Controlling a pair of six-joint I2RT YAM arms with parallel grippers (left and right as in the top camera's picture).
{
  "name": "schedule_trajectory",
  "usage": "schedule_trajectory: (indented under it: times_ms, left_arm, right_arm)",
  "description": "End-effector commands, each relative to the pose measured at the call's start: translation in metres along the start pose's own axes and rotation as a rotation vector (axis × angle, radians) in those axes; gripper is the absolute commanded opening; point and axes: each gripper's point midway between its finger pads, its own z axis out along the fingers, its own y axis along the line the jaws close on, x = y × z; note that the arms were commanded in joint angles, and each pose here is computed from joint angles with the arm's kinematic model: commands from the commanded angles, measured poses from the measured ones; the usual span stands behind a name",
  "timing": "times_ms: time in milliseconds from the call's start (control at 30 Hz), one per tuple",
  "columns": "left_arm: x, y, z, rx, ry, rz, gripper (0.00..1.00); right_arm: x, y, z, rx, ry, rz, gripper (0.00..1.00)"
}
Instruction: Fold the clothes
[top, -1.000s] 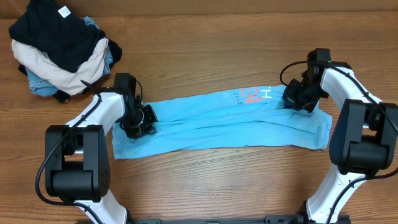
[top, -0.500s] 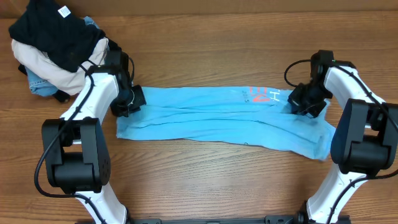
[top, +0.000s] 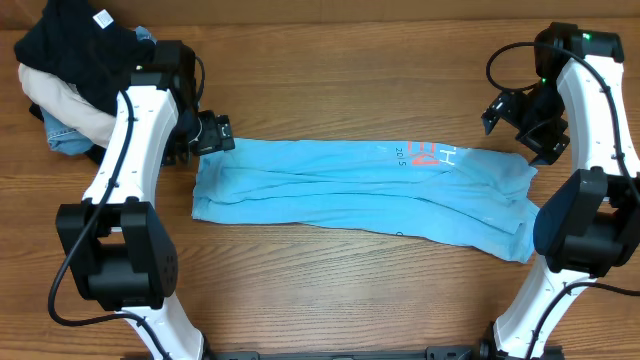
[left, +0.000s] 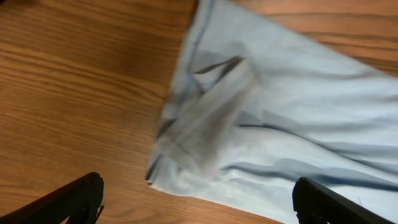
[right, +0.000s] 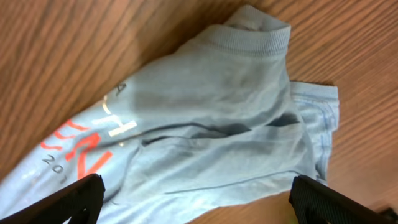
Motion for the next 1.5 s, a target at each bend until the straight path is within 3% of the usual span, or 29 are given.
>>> schedule_trajectory:
  times_ms: [0,200,467,900,1100,1233,1267,1367,1467]
  left_arm:
    - [0.004,0.035,0.017,-0.071,0.031,-0.064,1.0]
    - [0.001,0.042,0.044,0.13,0.038,-0.082,1.0]
    - [0.012,0.004,0.069,0.396,0.03,0.01,1.0]
    - [0.015,0.007,0.093,0.368,0.005,0.013,1.0]
    - [0.03,-0.005,0.121,0.368,0.091,0.031,0.98]
    - [0.035,-0.012,0.132,0.372,0.123,0.043,0.79]
    - [0.036,-0.014,0.132,0.383,0.125,0.043,0.66]
    - [0.036,-0.017,0.131,0.402,0.128,0.042,0.4]
    - [0.038,-0.016,0.131,0.399,0.134,0.041,0.04]
  right_arm:
    - [0.001,-0.005,-0.015,0.0,-0.025,-0.053,1.0]
    - [0.004,-0.001,-0.015,-0.024,-0.01,-0.058,1.0]
    - [0.007,0.009,-0.016,-0.08,0.01,-0.06,1.0]
    - [0.007,0.01,-0.016,-0.083,0.012,-0.075,1.0]
    - [0.008,0.01,-0.016,-0.082,0.014,-0.076,1.0]
    - [0.008,0.01,-0.016,-0.084,0.011,-0.077,1.0]
    - [0.008,0.01,-0.016,-0.084,0.011,-0.077,1.0]
    - [0.008,0.01,-0.016,-0.084,0.011,-0.077,1.0]
    - [0.008,0.01,-0.016,-0.084,0.011,-0.077,1.0]
